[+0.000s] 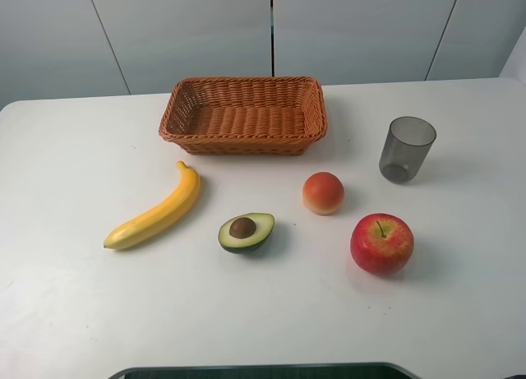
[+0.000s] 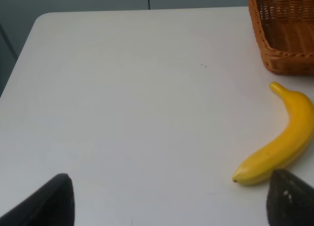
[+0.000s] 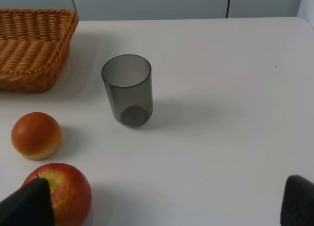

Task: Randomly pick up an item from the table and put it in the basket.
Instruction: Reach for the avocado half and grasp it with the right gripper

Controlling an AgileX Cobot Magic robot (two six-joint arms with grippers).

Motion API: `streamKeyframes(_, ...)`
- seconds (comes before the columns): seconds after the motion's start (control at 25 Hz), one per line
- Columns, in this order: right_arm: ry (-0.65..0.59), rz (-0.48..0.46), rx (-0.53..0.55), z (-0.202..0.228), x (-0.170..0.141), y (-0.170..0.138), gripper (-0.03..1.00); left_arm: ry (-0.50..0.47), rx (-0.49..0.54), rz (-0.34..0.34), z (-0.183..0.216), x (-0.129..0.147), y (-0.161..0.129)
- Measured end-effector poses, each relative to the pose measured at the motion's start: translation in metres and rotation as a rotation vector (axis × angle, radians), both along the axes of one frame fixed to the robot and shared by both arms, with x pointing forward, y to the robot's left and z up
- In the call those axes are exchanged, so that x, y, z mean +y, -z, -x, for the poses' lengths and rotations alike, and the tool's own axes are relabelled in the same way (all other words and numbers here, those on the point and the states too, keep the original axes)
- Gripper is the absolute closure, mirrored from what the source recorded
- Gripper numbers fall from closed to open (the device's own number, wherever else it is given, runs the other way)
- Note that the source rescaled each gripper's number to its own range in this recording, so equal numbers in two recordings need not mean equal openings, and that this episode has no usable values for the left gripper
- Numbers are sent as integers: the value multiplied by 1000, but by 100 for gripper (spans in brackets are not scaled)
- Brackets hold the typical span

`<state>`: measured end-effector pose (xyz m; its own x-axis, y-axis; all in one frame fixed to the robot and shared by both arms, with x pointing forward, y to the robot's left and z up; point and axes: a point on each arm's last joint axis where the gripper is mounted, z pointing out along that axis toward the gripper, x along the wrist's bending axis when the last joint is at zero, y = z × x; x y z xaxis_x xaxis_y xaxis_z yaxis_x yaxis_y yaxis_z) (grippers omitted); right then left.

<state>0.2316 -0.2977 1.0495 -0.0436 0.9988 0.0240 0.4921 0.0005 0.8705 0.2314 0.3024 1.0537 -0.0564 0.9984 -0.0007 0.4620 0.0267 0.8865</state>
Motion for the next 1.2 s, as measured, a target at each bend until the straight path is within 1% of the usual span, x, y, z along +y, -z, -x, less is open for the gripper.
streamKeyframes(1.2, 0, 0, 0, 0, 0, 0, -3, 0, 0, 0, 0, 0, 0)
